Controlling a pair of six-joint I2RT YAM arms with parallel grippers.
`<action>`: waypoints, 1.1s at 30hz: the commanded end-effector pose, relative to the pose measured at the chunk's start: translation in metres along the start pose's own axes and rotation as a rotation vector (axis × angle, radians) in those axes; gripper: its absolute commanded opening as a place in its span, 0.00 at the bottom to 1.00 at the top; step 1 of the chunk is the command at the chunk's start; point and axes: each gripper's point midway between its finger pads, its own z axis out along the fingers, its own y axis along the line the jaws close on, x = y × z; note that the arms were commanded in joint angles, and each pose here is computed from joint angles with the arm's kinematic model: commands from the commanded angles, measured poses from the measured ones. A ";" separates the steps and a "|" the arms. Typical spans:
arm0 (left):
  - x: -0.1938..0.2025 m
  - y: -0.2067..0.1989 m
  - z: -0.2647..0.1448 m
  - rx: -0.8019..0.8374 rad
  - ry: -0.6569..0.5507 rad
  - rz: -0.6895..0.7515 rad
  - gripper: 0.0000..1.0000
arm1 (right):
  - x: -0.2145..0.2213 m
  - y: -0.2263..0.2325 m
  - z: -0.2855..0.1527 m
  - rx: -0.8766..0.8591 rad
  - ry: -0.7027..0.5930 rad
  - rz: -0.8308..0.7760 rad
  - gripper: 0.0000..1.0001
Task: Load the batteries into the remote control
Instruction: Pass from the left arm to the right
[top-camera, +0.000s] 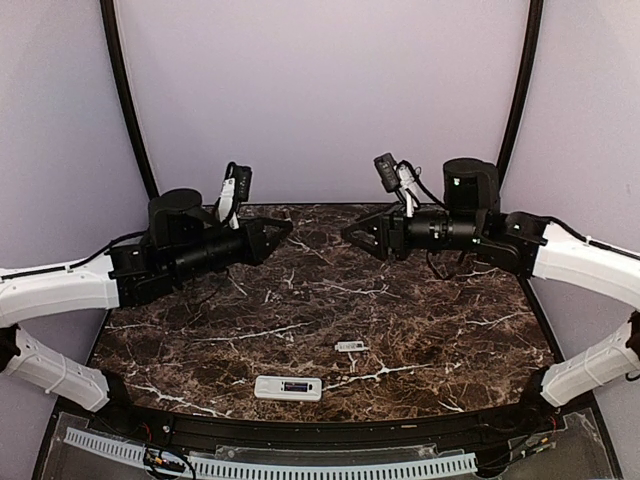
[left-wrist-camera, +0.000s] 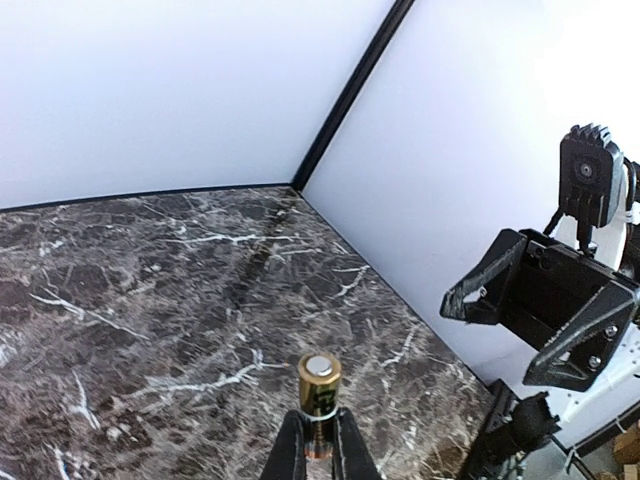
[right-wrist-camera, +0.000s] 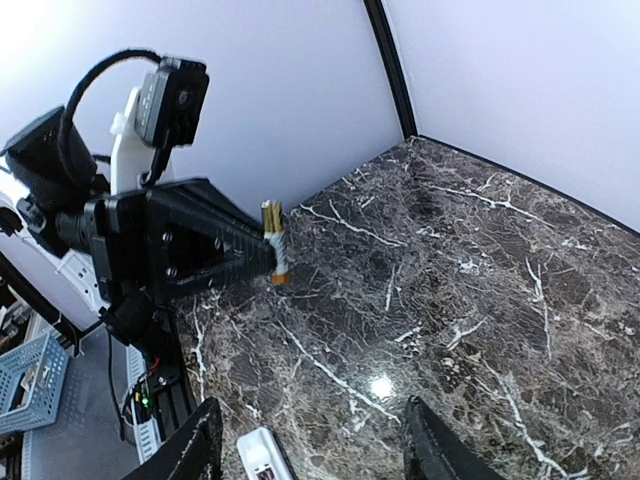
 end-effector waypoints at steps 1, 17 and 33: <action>-0.012 -0.049 -0.039 0.142 -0.167 -0.079 0.00 | -0.020 0.017 -0.020 0.142 -0.190 -0.055 0.54; 0.015 -0.125 -0.087 0.302 -0.141 0.066 0.00 | -0.033 0.138 -0.032 -0.308 -0.058 0.024 0.46; -0.032 -0.141 -0.104 0.381 -0.329 -0.092 0.00 | -0.056 0.131 -0.022 -0.105 -0.313 -0.306 0.48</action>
